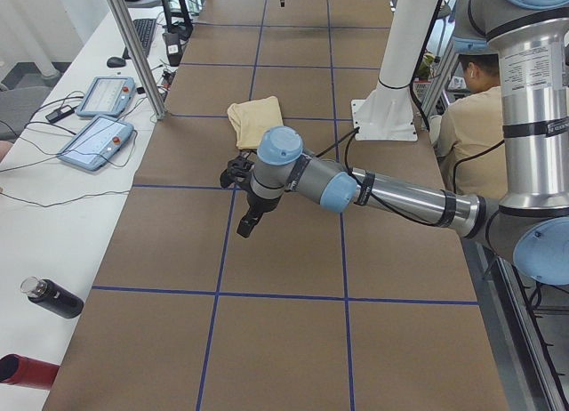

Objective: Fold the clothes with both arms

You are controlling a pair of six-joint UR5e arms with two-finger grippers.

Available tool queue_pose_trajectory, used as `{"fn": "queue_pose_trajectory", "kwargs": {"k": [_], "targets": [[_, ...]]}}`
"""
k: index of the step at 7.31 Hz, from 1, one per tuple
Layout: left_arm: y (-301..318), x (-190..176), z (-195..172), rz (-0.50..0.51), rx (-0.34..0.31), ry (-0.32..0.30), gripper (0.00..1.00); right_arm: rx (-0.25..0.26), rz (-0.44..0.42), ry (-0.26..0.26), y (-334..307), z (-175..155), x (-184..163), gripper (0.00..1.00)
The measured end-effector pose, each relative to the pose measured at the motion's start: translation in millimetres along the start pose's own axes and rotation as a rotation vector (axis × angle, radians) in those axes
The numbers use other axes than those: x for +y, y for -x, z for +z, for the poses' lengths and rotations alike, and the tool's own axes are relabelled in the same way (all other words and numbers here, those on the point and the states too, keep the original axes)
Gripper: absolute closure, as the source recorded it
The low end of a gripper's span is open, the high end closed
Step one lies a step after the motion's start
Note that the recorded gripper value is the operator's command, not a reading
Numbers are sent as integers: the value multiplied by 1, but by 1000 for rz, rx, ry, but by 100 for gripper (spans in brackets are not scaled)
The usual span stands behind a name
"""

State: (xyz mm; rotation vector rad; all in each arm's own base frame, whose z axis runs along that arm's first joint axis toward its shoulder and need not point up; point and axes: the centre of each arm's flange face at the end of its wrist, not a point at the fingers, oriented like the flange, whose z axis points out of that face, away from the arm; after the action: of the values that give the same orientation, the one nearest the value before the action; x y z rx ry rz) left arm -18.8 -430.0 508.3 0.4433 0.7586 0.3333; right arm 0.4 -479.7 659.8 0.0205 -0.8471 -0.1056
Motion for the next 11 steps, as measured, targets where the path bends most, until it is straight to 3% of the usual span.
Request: {"fn": "queue_pose_trajectory", "kwargs": {"k": [5, 7, 11], "targets": [[-4, 6, -4, -4, 10, 2, 0, 39, -2, -6, -4, 0, 2, 0], [13, 20, 15, -41, 12, 42, 0, 38, -2, -7, -4, 0, 2, 0], [32, 41, 30, -93, 19, 86, 0, 30, -27, -108, 19, -55, 2, 0]]}}
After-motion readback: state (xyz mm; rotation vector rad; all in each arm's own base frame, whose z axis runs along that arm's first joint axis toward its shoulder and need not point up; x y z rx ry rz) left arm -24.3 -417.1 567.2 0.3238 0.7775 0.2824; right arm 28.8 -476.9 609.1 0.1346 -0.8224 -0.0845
